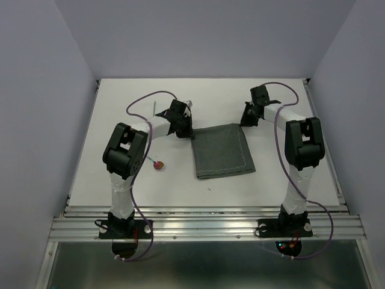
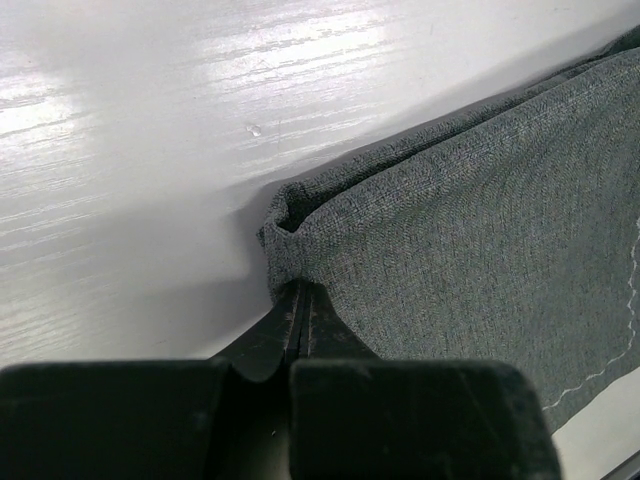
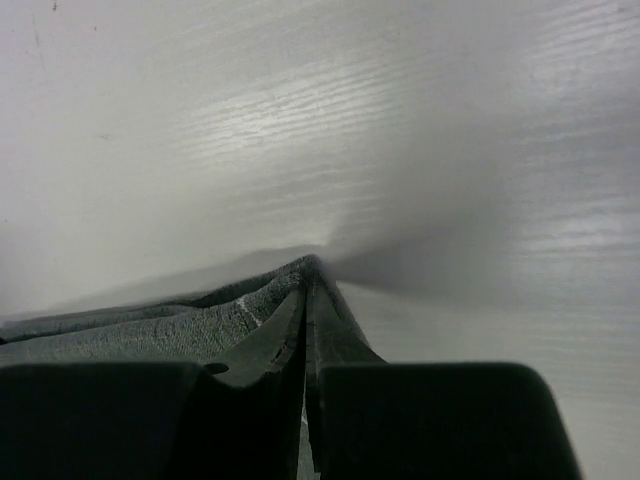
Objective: Fold the napkin into a case and place the utensils inside
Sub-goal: Pick up the lower triangle-folded napkin from the center of the board.
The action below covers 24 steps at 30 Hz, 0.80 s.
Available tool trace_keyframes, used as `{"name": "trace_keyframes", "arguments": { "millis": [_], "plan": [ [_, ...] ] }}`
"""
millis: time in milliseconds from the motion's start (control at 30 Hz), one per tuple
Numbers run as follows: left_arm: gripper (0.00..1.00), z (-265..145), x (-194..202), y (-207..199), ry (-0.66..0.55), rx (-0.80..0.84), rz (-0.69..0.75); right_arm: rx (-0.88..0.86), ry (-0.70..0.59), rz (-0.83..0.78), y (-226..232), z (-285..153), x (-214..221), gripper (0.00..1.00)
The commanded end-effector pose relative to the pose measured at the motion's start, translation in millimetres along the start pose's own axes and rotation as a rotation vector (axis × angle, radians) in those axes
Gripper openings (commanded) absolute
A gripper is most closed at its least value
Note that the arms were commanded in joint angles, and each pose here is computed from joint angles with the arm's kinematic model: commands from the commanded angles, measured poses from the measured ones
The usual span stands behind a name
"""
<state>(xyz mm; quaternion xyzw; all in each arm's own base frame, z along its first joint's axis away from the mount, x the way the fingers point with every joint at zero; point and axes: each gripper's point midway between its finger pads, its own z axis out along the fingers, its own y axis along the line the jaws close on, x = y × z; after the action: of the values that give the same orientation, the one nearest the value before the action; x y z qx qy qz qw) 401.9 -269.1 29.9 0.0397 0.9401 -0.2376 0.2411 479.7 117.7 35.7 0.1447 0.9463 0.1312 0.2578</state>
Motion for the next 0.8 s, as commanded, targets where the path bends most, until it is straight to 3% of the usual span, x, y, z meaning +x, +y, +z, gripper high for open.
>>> {"name": "trace_keyframes", "arguments": {
  "millis": [0,167,433,767],
  "plan": [
    [0.0,-32.0,-39.3,-27.7,-0.093,0.05,0.047,-0.048,-0.135,-0.016,20.8,-50.9,-31.4,0.07],
    [0.0,-41.2,-53.3,-36.1,-0.121,0.059,0.052,-0.078,-0.136,-0.031,32.4,-62.3,-24.0,0.07],
    [0.0,-12.7,-35.9,-16.9,-0.056,0.008,0.038,-0.122,-0.038,-0.048,46.1,-28.9,3.7,0.07],
    [0.0,18.5,-1.5,10.9,0.057,-0.054,0.03,0.033,-0.013,-0.044,10.9,11.6,16.9,0.07]
  ]
}}
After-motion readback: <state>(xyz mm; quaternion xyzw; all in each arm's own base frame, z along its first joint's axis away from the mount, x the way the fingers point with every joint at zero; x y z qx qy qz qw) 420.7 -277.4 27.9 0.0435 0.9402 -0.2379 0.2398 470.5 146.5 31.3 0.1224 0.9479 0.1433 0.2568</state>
